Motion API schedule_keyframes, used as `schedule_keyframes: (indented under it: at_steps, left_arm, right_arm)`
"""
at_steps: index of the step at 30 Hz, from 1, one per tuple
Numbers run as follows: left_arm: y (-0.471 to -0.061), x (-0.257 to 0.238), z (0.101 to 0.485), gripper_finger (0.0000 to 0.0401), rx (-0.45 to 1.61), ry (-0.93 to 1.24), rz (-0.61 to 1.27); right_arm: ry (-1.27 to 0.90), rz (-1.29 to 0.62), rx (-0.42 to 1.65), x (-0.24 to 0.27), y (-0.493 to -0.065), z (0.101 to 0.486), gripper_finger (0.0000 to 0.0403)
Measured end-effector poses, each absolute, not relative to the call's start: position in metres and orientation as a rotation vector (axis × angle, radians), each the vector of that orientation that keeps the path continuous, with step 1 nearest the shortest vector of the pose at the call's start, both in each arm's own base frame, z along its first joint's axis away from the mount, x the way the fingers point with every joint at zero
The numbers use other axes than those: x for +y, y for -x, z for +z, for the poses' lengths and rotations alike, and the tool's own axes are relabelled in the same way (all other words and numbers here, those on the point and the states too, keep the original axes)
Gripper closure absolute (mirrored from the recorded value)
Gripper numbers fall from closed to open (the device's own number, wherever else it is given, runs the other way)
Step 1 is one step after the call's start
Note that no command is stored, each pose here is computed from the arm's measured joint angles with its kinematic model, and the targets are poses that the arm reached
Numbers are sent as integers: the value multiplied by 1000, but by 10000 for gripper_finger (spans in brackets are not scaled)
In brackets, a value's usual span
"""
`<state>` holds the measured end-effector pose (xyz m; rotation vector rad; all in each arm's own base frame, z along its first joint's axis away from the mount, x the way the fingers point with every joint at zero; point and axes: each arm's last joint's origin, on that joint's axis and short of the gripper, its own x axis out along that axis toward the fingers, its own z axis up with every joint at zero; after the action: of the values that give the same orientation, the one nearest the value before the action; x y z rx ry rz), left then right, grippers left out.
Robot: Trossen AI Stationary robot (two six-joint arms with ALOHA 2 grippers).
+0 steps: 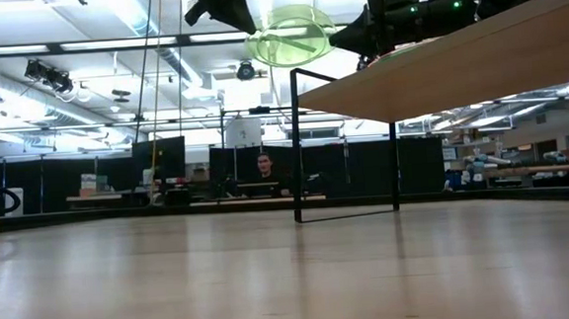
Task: Place and stack plates onto a shelf
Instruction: Stack the green plate on top of the pink plate on the shelf
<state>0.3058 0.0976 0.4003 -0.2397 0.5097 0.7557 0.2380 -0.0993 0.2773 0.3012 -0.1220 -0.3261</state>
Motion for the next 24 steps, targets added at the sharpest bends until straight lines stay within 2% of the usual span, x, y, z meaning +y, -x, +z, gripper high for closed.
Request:
schedule_keyframes:
  at_steps: [14,24]
  left_arm:
    - [-310,89,402,282,523,151,677]
    - [-300,82,415,271,494,90,645]
  right_arm:
    - [-300,-339,-129,-99,-238,278,396]
    - [-300,-339,-129,-99,-238,278,396]
